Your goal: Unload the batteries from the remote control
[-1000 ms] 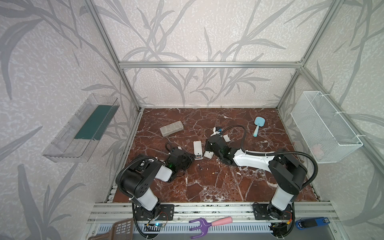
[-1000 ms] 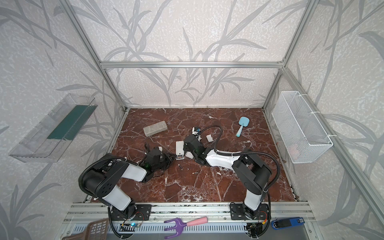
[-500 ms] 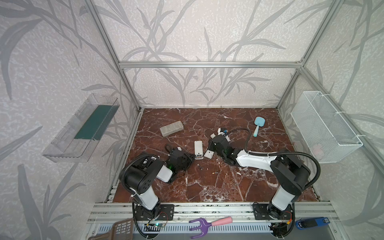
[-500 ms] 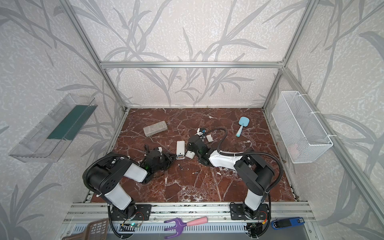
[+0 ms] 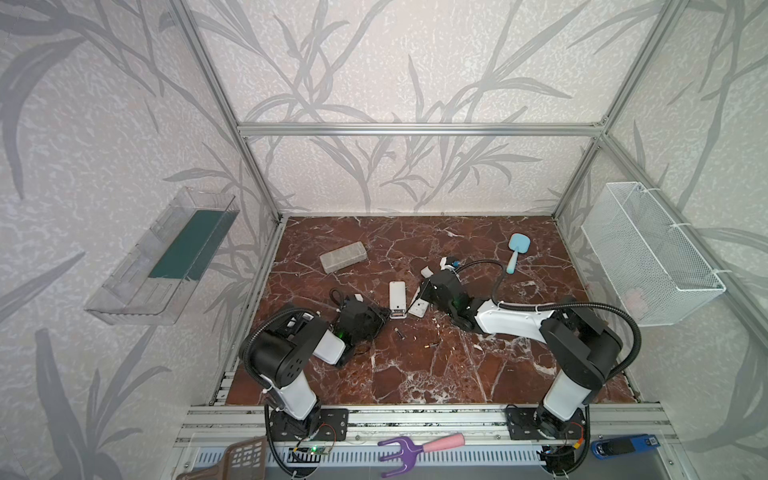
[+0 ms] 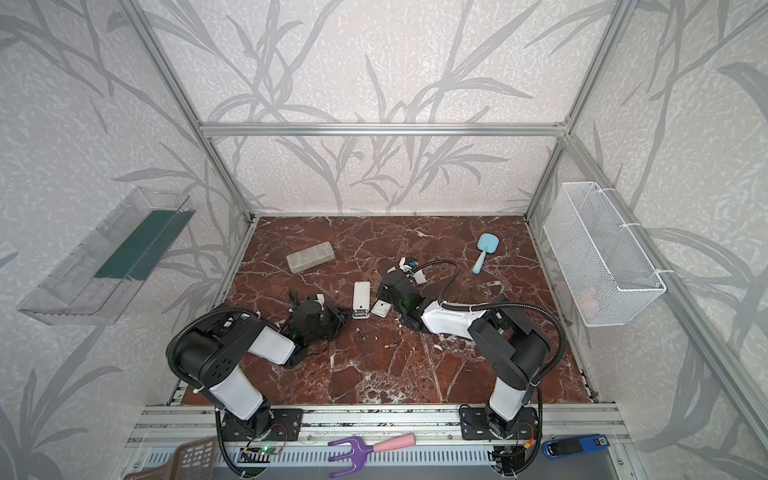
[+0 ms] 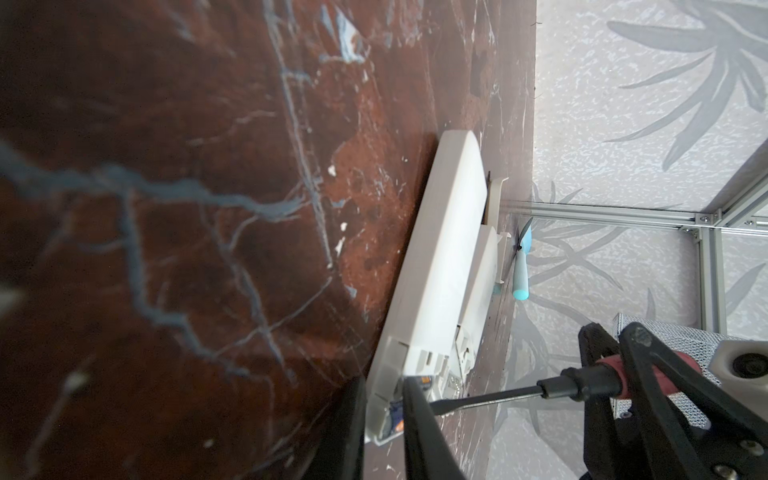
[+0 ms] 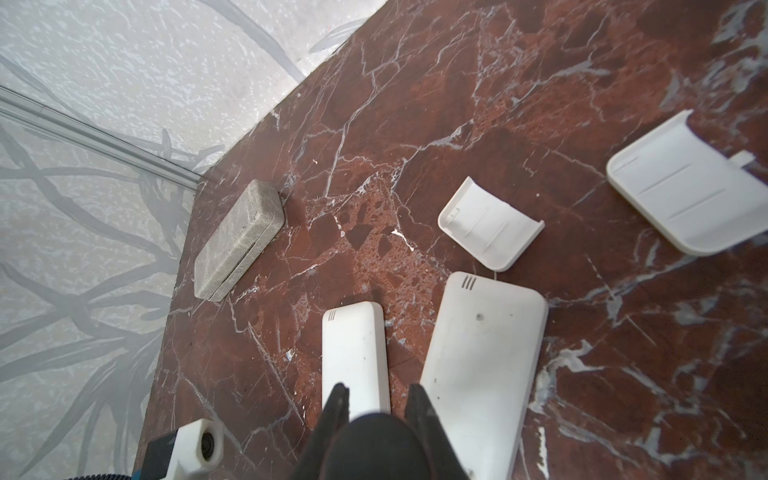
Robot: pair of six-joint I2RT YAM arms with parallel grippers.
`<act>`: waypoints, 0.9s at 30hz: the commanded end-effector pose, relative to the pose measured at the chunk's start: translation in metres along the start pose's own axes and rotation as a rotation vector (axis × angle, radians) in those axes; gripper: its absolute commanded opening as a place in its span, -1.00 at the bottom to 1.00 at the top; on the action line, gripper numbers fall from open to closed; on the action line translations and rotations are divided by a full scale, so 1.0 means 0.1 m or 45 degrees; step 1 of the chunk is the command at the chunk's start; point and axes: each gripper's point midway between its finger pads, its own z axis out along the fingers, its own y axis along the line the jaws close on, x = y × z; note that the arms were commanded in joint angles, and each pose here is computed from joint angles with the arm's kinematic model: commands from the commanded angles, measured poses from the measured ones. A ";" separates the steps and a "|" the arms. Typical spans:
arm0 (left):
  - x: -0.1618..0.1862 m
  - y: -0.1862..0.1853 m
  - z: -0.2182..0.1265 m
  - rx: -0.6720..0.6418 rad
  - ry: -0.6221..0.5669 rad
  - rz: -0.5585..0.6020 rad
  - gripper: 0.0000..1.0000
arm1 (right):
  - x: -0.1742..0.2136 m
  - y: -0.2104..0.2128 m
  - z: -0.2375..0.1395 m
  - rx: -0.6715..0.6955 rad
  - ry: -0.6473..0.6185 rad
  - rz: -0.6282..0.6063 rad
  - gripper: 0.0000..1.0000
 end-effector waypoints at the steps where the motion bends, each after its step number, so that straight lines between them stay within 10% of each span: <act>1: 0.46 0.48 -0.03 -0.216 0.225 -0.041 -0.57 | 0.08 0.64 -0.14 -0.313 0.089 0.139 -1.00; 27: 0.41 0.38 -0.07 -0.253 0.213 0.056 -0.58 | -0.07 0.53 -0.33 -0.252 0.041 -0.027 -1.00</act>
